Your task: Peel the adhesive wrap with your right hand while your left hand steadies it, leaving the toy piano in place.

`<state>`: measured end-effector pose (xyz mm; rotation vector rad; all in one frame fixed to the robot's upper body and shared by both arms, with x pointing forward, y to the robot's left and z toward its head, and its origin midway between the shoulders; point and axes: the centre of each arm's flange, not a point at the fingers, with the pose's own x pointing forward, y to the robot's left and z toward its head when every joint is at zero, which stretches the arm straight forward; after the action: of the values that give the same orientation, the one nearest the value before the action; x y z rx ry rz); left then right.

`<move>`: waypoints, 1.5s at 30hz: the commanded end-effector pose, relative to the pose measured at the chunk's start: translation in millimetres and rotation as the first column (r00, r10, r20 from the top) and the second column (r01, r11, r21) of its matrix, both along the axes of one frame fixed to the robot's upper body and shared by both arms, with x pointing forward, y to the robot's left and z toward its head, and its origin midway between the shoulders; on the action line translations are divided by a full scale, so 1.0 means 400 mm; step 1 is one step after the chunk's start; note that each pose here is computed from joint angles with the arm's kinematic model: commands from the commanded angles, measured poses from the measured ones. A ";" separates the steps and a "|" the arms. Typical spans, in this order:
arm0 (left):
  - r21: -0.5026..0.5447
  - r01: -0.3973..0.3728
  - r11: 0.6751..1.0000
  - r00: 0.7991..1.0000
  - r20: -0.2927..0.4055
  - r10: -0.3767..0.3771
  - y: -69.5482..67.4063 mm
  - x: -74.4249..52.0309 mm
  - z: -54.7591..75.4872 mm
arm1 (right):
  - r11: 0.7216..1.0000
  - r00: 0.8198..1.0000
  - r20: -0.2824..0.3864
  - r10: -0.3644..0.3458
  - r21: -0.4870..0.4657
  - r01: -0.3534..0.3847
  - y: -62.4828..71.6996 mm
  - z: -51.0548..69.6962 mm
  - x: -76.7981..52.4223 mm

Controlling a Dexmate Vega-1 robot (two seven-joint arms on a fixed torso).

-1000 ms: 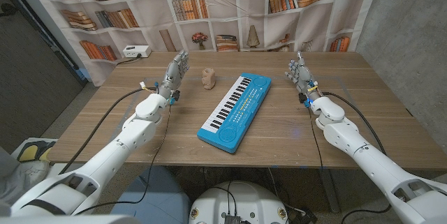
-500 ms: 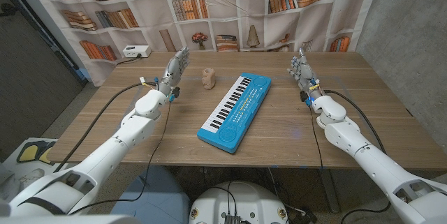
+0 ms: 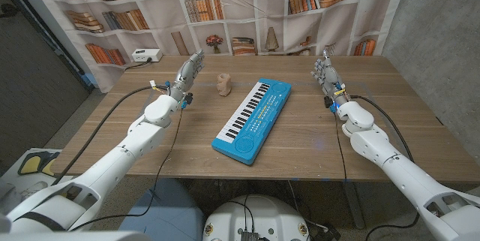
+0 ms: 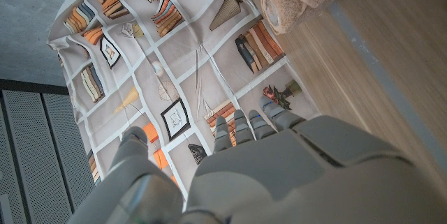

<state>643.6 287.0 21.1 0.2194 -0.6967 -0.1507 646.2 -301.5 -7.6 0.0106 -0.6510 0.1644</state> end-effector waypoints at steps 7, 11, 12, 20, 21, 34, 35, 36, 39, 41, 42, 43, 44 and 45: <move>0.051 -0.079 0.996 0.996 0.046 0.077 0.005 -0.028 0.029 | 0.999 1.000 0.010 0.020 -0.051 -0.019 -0.007 0.016 -0.034; 0.037 -0.087 0.996 0.995 0.045 0.085 0.013 -0.026 0.031 | 0.998 1.000 -0.001 0.013 -0.067 -0.013 -0.003 0.013 -0.042; 0.042 -0.088 0.995 0.995 0.043 0.086 0.014 -0.024 0.033 | 0.998 1.000 0.000 0.011 -0.069 -0.011 -0.004 0.011 -0.044; 0.154 -0.146 0.977 0.989 0.051 0.139 0.001 -0.013 0.062 | 0.997 1.000 -0.009 0.008 -0.072 -0.009 -0.012 0.004 -0.043; 0.169 -0.150 0.974 0.988 0.055 0.143 -0.003 -0.011 0.066 | 0.997 1.000 -0.009 0.010 -0.077 -0.010 -0.013 0.003 -0.043; 0.277 -0.225 0.934 0.974 0.101 0.205 -0.034 -0.011 0.104 | 0.996 1.000 -0.003 -0.001 -0.093 0.001 -0.031 0.007 -0.047; 0.275 -0.229 0.934 0.973 0.105 0.207 -0.036 -0.011 0.105 | 0.995 1.000 0.000 -0.003 -0.098 0.003 -0.031 0.007 -0.047; 0.271 -0.233 0.934 0.972 0.109 0.210 -0.037 -0.011 0.105 | 0.995 1.000 0.002 -0.005 -0.099 0.006 -0.031 0.008 -0.047; 0.259 -0.252 0.933 0.966 0.131 0.224 -0.041 -0.013 0.103 | 0.995 1.000 -0.001 -0.004 -0.097 0.004 -0.031 0.009 -0.047; 0.248 -0.261 0.933 0.963 0.141 0.232 -0.043 -0.014 0.102 | 0.995 1.000 -0.002 -0.005 -0.097 0.004 -0.031 0.009 -0.047; 0.247 -0.266 0.932 0.961 0.145 0.236 -0.043 -0.014 0.102 | 0.995 1.000 -0.003 -0.004 -0.097 0.004 -0.030 0.009 -0.046; 0.251 -0.276 0.928 0.958 0.152 0.244 -0.043 -0.015 0.103 | 0.995 1.000 -0.005 -0.004 -0.096 0.003 -0.029 0.009 -0.046; 0.257 -0.287 0.923 0.954 0.160 0.252 -0.044 -0.017 0.104 | 0.995 1.000 -0.004 -0.004 -0.098 0.004 -0.028 0.009 -0.045; 0.262 -0.292 0.920 0.953 0.163 0.256 -0.045 -0.018 0.106 | 0.995 1.000 -0.004 -0.004 -0.097 0.003 -0.027 0.009 -0.045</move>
<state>638.6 274.7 59.1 0.5507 -0.7301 -0.0165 628.1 -312.7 -4.9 -0.0769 -0.6400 0.1925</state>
